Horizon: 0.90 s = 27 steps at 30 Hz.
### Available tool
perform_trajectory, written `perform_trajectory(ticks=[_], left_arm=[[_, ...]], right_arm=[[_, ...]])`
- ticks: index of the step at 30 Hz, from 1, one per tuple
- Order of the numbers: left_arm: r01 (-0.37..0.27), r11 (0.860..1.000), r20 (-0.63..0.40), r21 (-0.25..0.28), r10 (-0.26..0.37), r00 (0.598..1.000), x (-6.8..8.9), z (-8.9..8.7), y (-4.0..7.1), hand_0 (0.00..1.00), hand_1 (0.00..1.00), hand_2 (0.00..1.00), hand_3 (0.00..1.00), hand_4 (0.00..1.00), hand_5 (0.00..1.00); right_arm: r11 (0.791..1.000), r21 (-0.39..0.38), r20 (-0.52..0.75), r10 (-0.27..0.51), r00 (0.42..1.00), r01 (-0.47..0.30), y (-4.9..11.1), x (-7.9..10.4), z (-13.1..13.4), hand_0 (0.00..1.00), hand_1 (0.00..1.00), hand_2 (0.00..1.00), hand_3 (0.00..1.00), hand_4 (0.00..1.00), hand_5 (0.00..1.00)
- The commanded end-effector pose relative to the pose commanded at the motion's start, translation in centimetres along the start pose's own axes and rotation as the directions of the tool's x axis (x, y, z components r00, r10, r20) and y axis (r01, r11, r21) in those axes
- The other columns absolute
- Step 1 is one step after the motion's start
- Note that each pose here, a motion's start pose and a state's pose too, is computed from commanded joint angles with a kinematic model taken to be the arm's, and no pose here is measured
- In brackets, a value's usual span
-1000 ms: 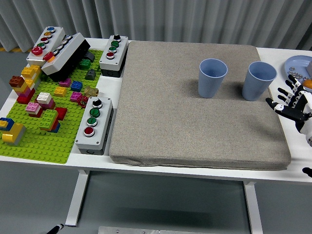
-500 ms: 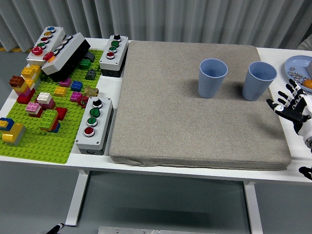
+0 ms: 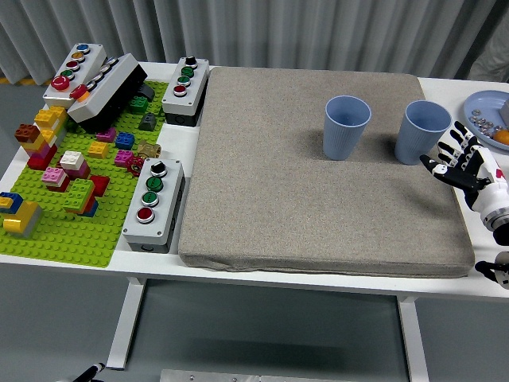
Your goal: Pick cup pour cup place
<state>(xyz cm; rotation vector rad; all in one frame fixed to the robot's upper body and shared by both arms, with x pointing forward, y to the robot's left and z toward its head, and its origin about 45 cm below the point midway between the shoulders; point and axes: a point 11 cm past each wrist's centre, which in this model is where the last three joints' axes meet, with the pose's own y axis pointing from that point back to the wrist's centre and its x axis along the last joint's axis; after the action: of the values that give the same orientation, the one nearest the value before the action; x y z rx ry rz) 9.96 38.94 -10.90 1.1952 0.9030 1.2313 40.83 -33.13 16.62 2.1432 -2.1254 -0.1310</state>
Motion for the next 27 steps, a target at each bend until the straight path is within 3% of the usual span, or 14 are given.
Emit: perform_trajectory(ticks=[8, 14, 15, 20, 21, 27], left_arm=[[-0.001, 1.0, 0.001, 0.0, 0.001, 1.0, 0.0, 0.0, 0.0, 0.817, 0.82, 0.879, 0.815, 0.631, 0.998], [-0.001, 1.0, 0.003, 0.0, 0.001, 1.0, 0.0, 0.0, 0.0, 0.817, 0.82, 0.879, 0.815, 0.631, 0.998], [-0.001, 1.0, 0.005, -0.001, 0.001, 1.0, 0.0, 0.1, 0.0, 0.818, 0.82, 0.879, 0.815, 0.631, 0.998], [-0.001, 1.0, 0.005, -0.004, 0.001, 1.0, 0.1, 0.2, 0.0, 0.818, 0.82, 0.879, 0.815, 0.631, 0.998], [-0.001, 1.0, 0.005, -0.004, 0.001, 1.0, 0.1, 0.2, 0.0, 0.817, 0.82, 0.879, 0.815, 0.633, 0.998], [-0.001, 1.0, 0.004, -0.004, 0.001, 1.0, 0.1, 0.2, 0.0, 0.818, 0.82, 0.88, 0.815, 0.633, 0.998]], right_arm=[[1.0, 0.003, 0.0, -0.003, 1.0, 0.003, -0.5, -0.1, -0.3, 0.912, 0.887, 0.984, 0.982, 0.819, 0.166], [0.999, -0.013, -0.04, -0.046, 0.998, 0.046, -1.0, -0.9, -0.1, 0.917, 0.89, 0.988, 0.986, 0.82, 0.169], [0.998, -0.02, -0.042, -0.053, 0.998, 0.052, -1.1, -1.1, -0.1, 0.998, 0.954, 0.998, 0.998, 0.858, 0.227], [0.999, -0.018, -0.045, -0.05, 0.998, 0.049, -1.4, -1.2, -0.2, 0.998, 0.954, 0.998, 0.998, 0.858, 0.227], [0.999, -0.02, -0.047, -0.049, 0.998, 0.048, -1.4, -1.2, -0.3, 0.998, 0.976, 0.998, 0.998, 0.886, 0.301], [0.999, -0.018, -0.044, -0.045, 0.998, 0.044, -1.5, -1.0, -0.5, 0.998, 0.971, 0.998, 0.998, 0.864, 0.275]])
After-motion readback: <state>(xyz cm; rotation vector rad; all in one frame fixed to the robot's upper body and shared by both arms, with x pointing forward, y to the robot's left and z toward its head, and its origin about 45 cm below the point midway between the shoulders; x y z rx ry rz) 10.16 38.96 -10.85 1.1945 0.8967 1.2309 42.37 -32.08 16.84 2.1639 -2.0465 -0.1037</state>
